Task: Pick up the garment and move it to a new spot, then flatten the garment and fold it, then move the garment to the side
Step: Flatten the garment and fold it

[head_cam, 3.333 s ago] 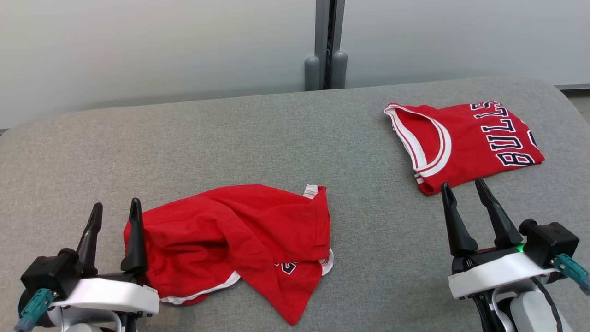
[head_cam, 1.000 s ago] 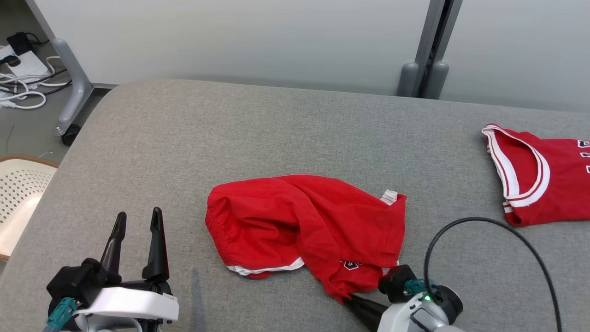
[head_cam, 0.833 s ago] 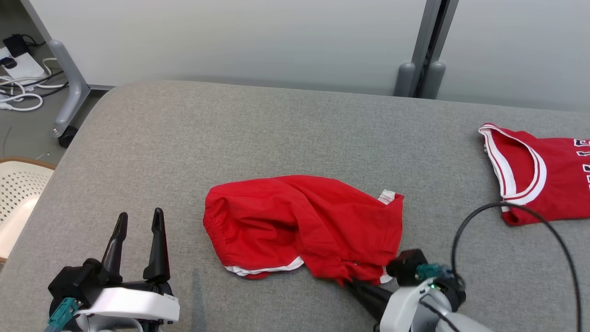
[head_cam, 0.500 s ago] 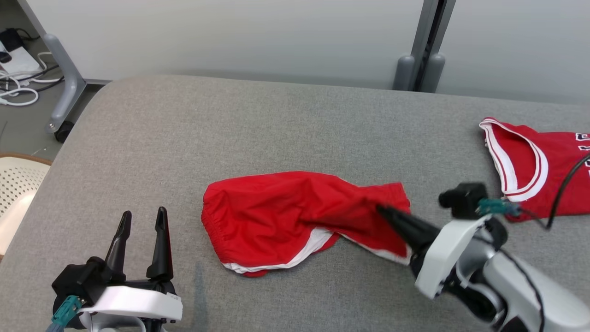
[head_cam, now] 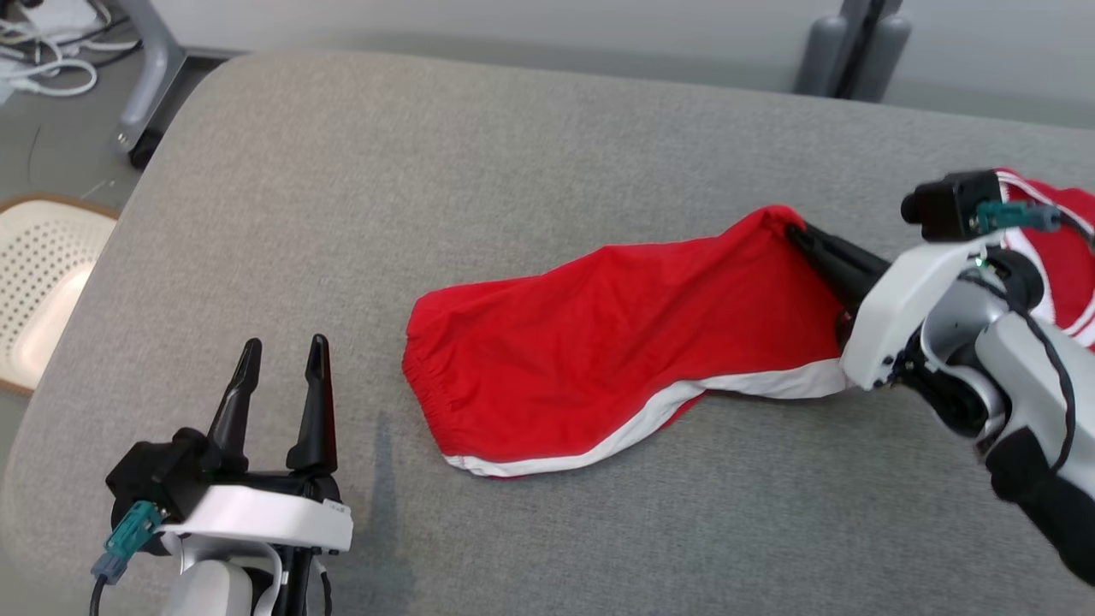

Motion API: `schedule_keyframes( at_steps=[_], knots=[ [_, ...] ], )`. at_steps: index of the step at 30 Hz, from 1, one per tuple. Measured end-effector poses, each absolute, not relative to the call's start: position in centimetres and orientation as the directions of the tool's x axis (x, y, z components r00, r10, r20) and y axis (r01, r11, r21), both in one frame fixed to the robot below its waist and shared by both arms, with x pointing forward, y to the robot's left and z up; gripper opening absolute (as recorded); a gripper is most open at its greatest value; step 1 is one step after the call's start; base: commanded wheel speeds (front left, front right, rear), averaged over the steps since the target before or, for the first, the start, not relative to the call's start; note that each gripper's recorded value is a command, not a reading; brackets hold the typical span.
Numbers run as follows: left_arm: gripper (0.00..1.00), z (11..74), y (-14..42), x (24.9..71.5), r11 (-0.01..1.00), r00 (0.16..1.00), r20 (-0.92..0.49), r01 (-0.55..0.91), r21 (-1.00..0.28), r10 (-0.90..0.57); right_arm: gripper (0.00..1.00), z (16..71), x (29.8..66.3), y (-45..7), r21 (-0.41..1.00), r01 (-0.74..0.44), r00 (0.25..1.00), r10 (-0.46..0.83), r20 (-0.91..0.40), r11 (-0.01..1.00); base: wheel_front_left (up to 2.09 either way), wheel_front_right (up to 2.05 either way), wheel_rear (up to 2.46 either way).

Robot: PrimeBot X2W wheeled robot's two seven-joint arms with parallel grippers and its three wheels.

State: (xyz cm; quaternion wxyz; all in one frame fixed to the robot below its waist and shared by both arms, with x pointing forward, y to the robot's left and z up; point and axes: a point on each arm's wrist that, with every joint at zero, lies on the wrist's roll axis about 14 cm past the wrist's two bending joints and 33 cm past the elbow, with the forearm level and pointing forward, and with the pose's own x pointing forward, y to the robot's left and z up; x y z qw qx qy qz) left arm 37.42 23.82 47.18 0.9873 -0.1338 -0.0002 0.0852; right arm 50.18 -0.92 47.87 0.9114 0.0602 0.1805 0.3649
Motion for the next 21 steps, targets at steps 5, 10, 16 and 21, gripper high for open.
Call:
schedule_keyframes(
  at_steps=[5,10,16,21],
  knots=[
    [1.00,46.3,24.4,37.7,0.948,0.982,-0.051,-0.187,-0.256,0.180,0.00,45.4,52.2,0.0,0.226,-0.647,0.630,0.678,-0.379,0.728,0.00,0.00,0.00],
    [1.00,45.7,25.1,37.7,0.946,0.978,-0.070,-0.208,-0.247,0.197,0.00,43.9,53.3,1.0,0.197,-0.659,0.607,0.668,-0.431,0.726,0.00,0.00,0.00],
    [1.00,46.2,24.8,38.3,0.949,0.982,-0.053,-0.191,-0.252,0.184,1.00,44.4,54.6,-0.2,0.152,-0.630,0.668,0.632,-0.394,0.761,0.00,0.00,0.00],
    [1.00,46.6,24.4,38.5,0.951,0.984,-0.040,-0.175,-0.254,0.171,1.00,46.4,54.9,-1.0,0.128,-0.610,0.732,0.618,-0.288,0.782,0.00,0.00,0.00]
  ],
)
